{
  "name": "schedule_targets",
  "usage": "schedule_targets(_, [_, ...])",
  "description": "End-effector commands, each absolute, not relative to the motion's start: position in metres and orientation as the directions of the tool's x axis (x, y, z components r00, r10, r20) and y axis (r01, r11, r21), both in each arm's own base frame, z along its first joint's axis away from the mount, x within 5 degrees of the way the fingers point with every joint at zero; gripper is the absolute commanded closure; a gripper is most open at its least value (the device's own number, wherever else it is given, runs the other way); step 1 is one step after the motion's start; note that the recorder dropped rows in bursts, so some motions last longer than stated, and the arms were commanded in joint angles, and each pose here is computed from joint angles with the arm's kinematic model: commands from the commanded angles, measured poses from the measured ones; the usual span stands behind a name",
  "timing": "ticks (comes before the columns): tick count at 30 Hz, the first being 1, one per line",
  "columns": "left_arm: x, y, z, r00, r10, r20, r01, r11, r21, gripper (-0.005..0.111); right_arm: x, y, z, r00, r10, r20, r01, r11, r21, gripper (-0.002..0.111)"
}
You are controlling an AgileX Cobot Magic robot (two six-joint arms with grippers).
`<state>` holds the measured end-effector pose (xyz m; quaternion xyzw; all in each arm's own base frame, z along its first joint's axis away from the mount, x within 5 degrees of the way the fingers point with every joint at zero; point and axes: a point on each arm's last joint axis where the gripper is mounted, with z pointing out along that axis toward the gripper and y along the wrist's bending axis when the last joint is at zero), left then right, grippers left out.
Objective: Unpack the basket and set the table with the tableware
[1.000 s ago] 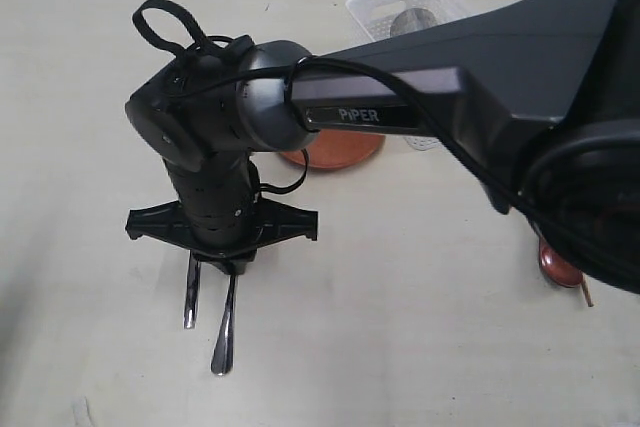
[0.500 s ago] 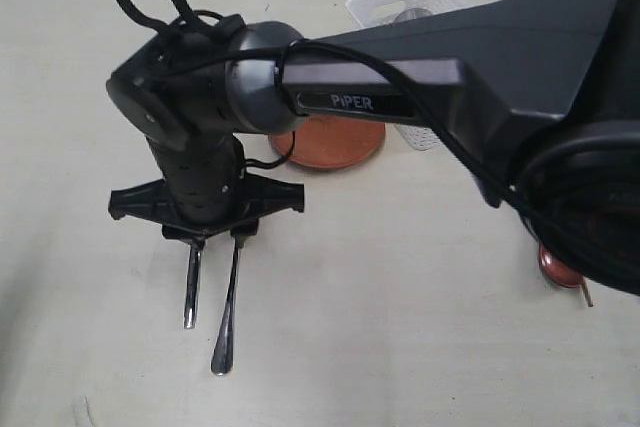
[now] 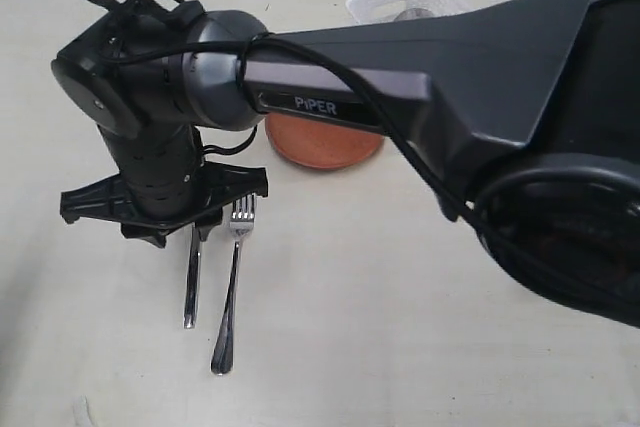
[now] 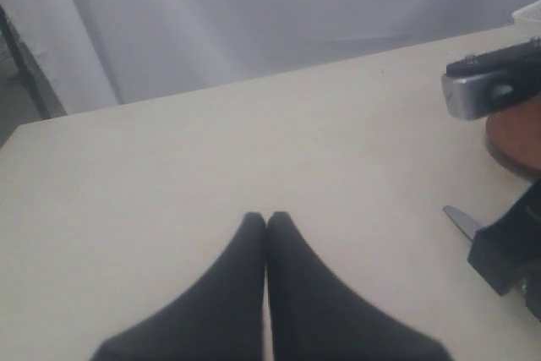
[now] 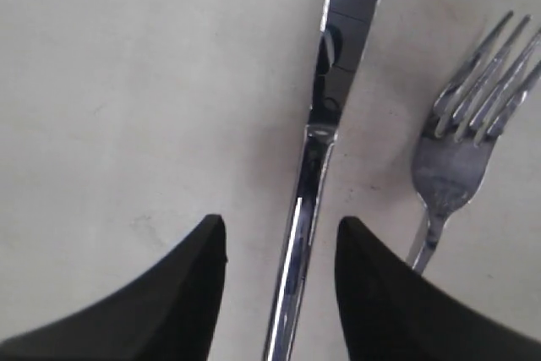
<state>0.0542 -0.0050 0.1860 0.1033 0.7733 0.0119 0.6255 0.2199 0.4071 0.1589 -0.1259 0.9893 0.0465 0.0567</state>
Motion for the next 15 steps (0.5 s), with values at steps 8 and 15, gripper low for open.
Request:
schedule_targets(8, [0.054, -0.005, 0.186, -0.191, 0.158, -0.969, 0.14, 0.981, 0.133, 0.107, 0.22, 0.409, 0.132, -0.954, -0.286, -0.092, -0.29, 0.957, 0.033, 0.067])
schedule_targets(15, [0.054, -0.005, 0.186, -0.191, 0.158, -0.969, 0.14, 0.981, 0.133, 0.107, 0.22, 0.41, 0.12, -0.956, -0.285, -0.072, -0.287, 0.957, 0.026, 0.067])
